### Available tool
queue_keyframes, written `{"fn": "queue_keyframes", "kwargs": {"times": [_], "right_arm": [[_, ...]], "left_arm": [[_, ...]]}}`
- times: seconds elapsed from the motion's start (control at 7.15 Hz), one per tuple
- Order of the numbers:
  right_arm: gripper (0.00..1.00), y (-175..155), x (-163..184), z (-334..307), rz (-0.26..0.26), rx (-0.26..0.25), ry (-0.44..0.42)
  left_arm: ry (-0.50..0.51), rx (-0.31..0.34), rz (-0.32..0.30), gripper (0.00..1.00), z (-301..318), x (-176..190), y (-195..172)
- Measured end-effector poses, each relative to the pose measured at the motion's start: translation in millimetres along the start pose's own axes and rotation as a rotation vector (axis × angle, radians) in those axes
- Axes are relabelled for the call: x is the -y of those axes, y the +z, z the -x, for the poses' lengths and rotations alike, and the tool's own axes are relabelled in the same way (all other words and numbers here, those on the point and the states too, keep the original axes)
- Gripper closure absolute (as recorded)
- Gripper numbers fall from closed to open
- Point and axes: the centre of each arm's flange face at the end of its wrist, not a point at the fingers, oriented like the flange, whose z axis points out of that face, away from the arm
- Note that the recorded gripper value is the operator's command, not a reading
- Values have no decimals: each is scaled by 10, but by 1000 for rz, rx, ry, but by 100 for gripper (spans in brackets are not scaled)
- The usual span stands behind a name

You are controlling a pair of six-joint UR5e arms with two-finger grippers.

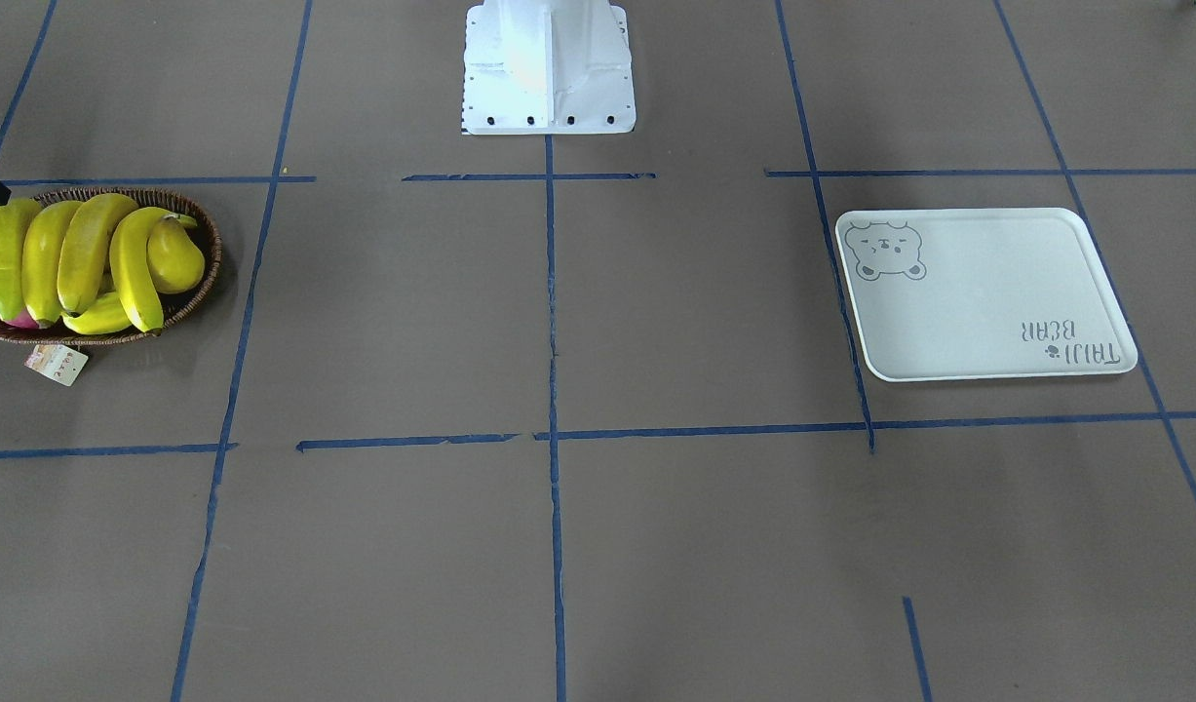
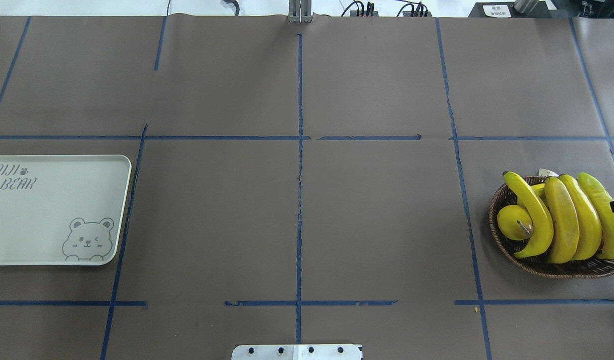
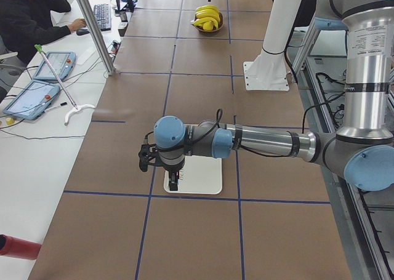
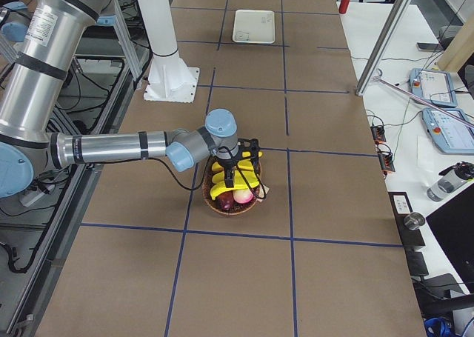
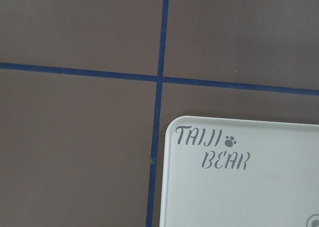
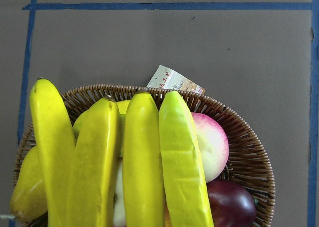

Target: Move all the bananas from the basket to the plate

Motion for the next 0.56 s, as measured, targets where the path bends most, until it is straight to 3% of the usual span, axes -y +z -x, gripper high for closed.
{"fn": "queue_keyframes", "kwargs": {"times": [0.56], "right_arm": [[2,265,-57,-58,-1,-67,-38]], "left_arm": [[1,0,0,0,0,0,1]]}}
